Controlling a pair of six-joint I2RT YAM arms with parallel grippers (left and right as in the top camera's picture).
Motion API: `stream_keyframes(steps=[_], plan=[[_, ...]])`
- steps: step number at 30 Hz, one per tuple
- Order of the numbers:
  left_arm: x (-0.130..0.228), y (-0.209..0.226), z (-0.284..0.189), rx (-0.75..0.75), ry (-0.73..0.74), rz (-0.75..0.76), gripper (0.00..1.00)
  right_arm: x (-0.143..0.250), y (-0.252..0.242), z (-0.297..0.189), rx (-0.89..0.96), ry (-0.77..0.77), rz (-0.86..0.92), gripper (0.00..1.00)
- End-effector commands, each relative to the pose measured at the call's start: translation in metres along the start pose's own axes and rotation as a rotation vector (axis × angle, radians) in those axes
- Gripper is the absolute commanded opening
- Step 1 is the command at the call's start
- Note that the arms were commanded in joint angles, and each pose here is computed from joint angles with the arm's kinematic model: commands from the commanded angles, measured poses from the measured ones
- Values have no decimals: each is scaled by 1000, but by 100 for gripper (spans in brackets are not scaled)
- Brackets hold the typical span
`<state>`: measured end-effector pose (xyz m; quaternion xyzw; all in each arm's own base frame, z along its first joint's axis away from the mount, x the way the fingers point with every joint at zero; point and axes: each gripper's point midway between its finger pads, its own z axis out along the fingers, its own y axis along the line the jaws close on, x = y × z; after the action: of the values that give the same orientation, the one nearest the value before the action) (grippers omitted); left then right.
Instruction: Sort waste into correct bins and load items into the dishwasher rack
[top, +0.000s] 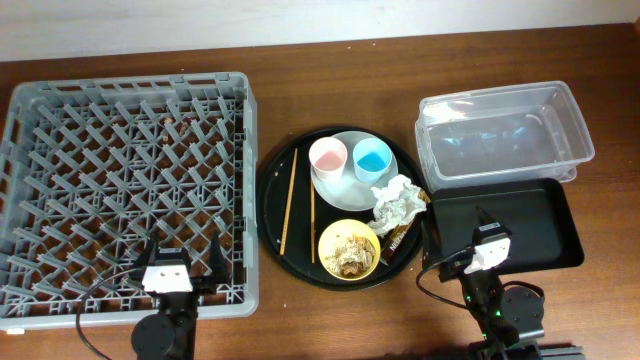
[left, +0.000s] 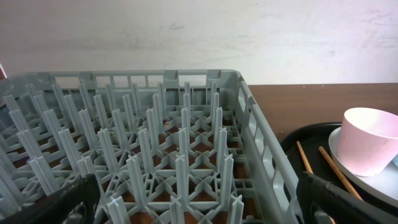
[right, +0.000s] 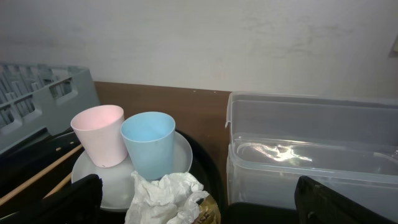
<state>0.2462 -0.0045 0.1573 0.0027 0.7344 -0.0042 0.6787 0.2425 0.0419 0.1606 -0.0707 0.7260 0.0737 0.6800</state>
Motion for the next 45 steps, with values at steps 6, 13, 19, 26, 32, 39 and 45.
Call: stream_keyframes(steps=[6, 13, 19, 26, 32, 39, 45], plan=[[0, 2, 0, -11, -2, -9, 99, 2, 3, 0, -13, 3, 4, 99], [-64, -21, -23, 126, -67, -7, 99, 2, 3, 0, -13, 3, 4, 99], [-160, -45, -18, 265, 388, 8, 99, 2, 3, 0, -13, 3, 4, 99], [-120, -130, 68, 619, 1001, -161, 48, 2, 3, 0, -13, 3, 4, 99], [0, -183, 79, 519, 1314, 165, 48, 2, 3, 0, -13, 3, 4, 99], [24, -179, 108, 437, 1292, 204, 47, 2, 3, 0, -13, 3, 4, 99], [86, -178, 110, 405, 1460, 218, 39, 2, 3, 0, -13, 3, 4, 99]])
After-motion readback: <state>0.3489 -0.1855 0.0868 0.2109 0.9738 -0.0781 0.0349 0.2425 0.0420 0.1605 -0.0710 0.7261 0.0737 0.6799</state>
